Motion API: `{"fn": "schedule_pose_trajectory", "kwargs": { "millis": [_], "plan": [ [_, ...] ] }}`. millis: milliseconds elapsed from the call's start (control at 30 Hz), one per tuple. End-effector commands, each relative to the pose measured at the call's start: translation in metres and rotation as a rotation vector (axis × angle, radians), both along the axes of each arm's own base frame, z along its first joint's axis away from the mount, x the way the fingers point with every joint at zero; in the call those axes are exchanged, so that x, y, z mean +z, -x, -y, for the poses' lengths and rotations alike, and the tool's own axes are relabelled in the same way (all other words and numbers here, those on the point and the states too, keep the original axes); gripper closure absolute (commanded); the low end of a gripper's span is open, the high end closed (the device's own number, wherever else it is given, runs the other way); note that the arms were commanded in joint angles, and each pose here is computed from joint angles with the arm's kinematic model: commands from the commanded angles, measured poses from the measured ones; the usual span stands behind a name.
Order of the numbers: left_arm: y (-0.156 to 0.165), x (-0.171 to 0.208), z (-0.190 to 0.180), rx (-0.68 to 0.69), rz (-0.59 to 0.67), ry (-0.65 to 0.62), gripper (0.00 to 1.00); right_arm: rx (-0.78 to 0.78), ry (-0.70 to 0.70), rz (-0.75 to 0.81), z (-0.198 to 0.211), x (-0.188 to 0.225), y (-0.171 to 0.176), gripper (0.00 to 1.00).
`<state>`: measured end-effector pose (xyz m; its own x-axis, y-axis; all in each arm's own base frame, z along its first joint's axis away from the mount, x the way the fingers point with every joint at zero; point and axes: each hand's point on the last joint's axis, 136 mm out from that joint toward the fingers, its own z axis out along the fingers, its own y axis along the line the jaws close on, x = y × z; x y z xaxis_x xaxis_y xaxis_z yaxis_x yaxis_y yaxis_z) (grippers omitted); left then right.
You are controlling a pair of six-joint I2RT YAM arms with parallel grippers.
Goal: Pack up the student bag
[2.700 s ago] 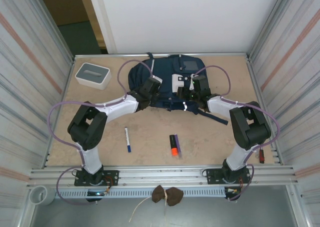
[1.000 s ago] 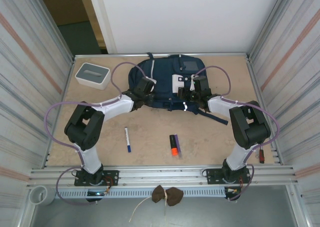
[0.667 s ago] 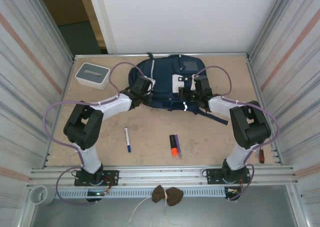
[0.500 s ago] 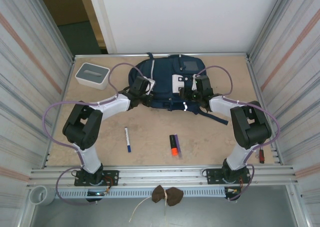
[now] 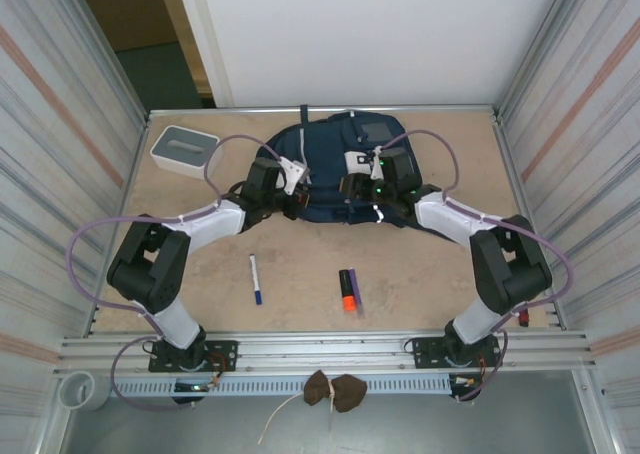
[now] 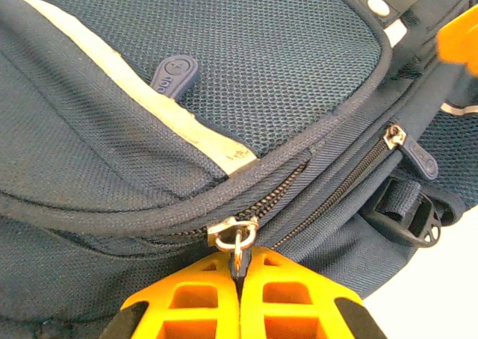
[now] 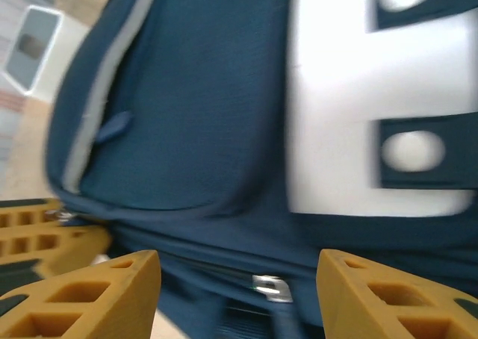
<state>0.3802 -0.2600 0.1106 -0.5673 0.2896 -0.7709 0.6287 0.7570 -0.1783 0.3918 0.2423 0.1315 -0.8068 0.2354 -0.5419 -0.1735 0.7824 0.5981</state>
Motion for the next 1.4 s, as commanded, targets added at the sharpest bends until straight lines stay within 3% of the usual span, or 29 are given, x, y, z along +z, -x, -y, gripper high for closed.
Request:
{"fn": "schedule_pose_trajectory", "kwargs": {
  "millis": [0,100,300,400,533,633,767,1033,1367],
  "plan": [
    [0.002,0.029,0.013,-0.043,0.067,0.081,1.00,-0.054,-0.214,-0.122,-0.027,0.009,-0.008,0.45],
    [0.005,0.024,0.016,-0.053,0.064,0.073,1.00,-0.079,-0.279,-0.157,-0.038,0.004,-0.018,0.45],
    [0.008,0.017,0.019,-0.070,0.072,0.040,1.00,-0.167,-0.264,-0.209,-0.035,-0.017,-0.036,0.46],
    [0.007,0.014,0.015,-0.051,0.077,0.012,1.00,-0.199,-0.222,-0.218,-0.028,-0.026,-0.041,0.57],
    [0.001,0.014,-0.004,0.026,0.096,-0.074,1.00,-0.219,-0.140,-0.205,-0.007,-0.032,-0.042,0.87],
    [-0.004,0.017,-0.021,0.082,0.126,-0.142,1.00,-0.197,-0.075,-0.189,0.009,-0.032,-0.038,0.98],
    [-0.011,0.017,-0.039,0.109,0.132,-0.186,1.00,-0.128,0.009,-0.189,0.030,-0.032,-0.032,1.00],
    [-0.019,0.016,-0.050,0.104,0.130,-0.253,1.00,0.004,0.029,-0.233,0.054,-0.030,-0.024,1.00],
    [0.014,0.020,-0.004,-0.070,0.094,-0.162,1.00,0.142,0.028,-0.243,0.052,-0.016,-0.033,1.00]
  ]
}}
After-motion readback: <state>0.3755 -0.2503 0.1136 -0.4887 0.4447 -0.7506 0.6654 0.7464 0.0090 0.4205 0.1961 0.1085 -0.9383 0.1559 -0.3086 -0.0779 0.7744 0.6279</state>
